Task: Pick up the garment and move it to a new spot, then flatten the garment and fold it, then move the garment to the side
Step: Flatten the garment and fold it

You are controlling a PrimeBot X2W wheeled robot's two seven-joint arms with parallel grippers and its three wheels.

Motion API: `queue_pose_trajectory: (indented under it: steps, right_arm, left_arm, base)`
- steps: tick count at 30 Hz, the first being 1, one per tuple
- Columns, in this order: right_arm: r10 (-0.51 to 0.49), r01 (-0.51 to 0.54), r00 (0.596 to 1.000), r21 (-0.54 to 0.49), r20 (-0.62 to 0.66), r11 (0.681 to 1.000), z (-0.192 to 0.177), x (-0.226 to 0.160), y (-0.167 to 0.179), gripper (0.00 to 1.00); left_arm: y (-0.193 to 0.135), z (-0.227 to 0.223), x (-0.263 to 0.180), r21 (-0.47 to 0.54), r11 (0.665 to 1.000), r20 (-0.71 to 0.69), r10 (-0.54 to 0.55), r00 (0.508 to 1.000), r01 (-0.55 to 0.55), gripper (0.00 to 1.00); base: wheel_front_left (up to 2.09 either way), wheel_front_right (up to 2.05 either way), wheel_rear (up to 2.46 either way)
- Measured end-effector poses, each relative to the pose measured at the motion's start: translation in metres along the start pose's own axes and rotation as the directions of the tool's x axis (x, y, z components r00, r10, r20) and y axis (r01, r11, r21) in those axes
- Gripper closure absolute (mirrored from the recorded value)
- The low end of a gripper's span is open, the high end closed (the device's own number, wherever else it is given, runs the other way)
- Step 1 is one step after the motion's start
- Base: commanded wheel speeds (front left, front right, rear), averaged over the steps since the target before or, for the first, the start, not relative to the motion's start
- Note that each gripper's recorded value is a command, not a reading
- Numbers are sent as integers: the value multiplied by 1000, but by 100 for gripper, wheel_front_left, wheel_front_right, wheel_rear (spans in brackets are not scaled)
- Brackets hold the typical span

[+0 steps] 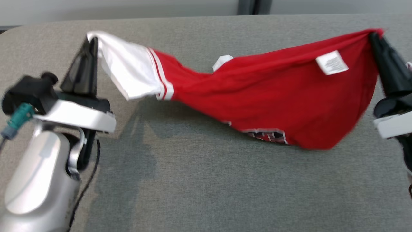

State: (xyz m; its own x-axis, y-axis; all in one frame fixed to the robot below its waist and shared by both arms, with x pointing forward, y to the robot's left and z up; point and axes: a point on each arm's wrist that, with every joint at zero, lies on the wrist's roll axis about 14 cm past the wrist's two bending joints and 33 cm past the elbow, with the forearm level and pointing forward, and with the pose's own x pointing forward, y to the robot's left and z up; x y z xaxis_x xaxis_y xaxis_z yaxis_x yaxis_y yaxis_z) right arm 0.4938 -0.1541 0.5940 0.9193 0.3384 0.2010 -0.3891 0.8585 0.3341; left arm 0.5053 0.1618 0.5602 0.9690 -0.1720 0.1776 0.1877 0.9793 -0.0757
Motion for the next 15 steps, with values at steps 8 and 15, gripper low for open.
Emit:
queue_pose_trajectory:
  steps: [8,15]
  right_arm:
    - [-6,18,975,-51,223,999,100,-6,-7,100]
    - [20,9,945,-86,325,996,162,-9,0,100]
  left_arm:
    - [-40,127,40,88,989,275,-142,951,123,100]
    - [-73,208,54,150,969,409,-241,880,195,100]
  base:
    - [0,0,0]
    - [0,0,0]
